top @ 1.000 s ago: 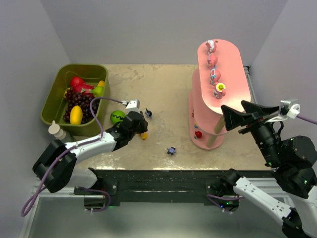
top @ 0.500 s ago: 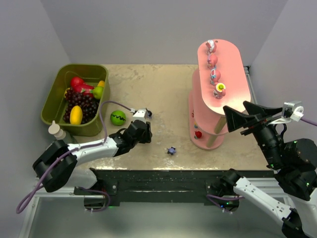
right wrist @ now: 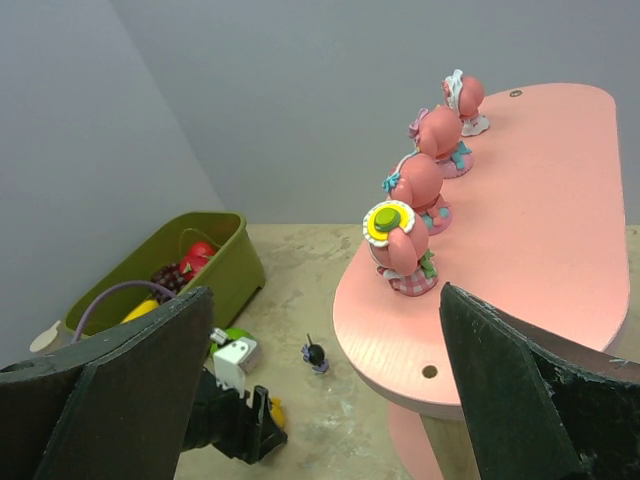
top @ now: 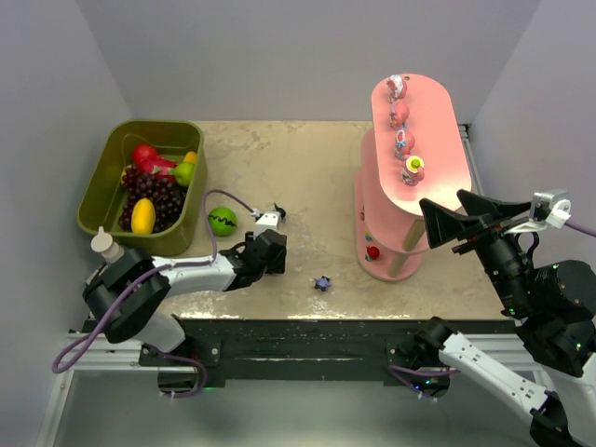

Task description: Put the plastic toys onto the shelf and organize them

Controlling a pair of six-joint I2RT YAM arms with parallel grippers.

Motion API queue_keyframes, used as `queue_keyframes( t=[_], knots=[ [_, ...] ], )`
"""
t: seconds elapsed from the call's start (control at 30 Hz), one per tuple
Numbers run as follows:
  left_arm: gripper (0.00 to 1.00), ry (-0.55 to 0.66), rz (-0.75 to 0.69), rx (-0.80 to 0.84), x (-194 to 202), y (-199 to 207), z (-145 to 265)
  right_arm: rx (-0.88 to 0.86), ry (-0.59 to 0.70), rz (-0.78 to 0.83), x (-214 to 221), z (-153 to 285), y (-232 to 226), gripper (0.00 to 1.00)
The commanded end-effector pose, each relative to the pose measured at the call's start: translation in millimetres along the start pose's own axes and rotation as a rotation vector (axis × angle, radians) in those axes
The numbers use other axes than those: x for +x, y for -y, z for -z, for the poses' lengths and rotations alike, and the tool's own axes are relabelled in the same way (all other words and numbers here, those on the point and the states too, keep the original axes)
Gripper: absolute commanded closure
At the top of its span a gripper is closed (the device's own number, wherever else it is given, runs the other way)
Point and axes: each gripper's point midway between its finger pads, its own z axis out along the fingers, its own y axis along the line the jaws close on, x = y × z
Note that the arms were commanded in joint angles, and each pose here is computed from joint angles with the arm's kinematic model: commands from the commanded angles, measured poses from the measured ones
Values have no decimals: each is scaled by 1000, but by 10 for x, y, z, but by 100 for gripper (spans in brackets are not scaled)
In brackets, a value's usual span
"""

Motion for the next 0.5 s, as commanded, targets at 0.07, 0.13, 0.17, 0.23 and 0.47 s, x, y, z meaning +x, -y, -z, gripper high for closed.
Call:
queue_keyframes(
  t=[0.07,0.13,0.17,0.23,0.47],
  knots=[
    [43,88,26,-10,-261,95,-56,16,21,13,-71,7,31,1],
    [44,98,36,-14,-284,99,-67,15,19,17,-66,-2,27,1],
    [46,99,42,-17,-285,98,-72,19,19,17,-61,-4,33,1],
    [51,100,50,-27,-284,91,-89,18,22,21,-68,-1,35,1],
    [80,104,70,-17,-332,113,-29,18,21,22,-59,2,39,1]
  ],
)
